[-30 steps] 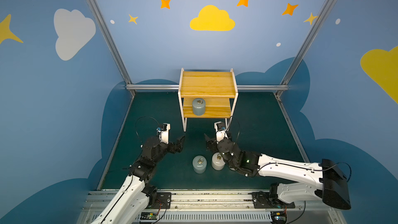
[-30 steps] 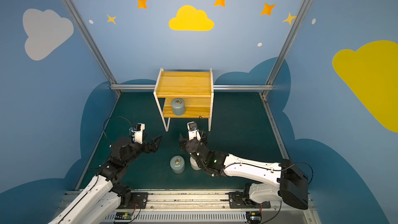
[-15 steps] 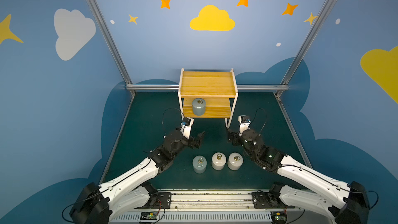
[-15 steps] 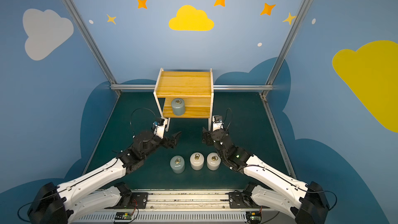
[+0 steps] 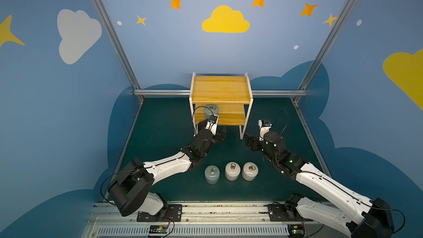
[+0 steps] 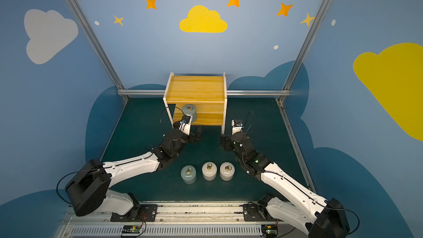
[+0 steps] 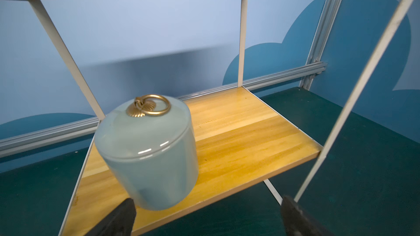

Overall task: Remove the tea canisters from the shelf
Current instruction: Pick up the tea canister from the shelf.

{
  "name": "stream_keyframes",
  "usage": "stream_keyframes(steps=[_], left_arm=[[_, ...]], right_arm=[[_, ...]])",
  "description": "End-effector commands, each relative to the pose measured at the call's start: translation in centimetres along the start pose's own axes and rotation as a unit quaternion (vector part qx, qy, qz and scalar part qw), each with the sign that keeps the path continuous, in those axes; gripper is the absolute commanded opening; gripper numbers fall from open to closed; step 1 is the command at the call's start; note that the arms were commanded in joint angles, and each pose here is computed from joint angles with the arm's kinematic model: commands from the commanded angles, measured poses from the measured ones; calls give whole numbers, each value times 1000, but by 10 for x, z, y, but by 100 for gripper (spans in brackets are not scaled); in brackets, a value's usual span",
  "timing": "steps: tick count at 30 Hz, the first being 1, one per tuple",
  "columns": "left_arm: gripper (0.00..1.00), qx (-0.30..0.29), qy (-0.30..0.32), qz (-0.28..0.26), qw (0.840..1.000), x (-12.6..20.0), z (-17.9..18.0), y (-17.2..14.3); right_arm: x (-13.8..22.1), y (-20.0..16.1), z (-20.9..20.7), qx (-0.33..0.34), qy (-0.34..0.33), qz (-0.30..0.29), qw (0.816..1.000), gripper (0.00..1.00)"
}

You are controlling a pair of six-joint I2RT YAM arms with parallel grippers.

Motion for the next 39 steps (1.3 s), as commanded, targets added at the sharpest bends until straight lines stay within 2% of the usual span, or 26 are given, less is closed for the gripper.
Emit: stream_keyframes(steps=[1,7,17,39], left_arm=[[100,-6,52,-34,998,-7,15,22],[100,-19,81,-36,996,-20,21,28],[100,0,113,-27,993,-34,46,19],[100,15,100,-41,994,-65,53,3]], right_arm=[[1,-3,-3,-8,8,14,1000,91],[-3,-1,-9,-19,10,18,1000,91],[-7,1,-17,-33,9,25,999,91],[-16,-8,-28,-51,0,41,998,91]])
Point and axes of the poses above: each gripper's point midway between its finger pads, its own x axis back along the fingers, its own z axis along the line the jaws close on, y = z × x, the point moved 1 cm from there along x, back along the fingers, and after that the axes turned 13 degrees about -x, right-handed, at the moved point
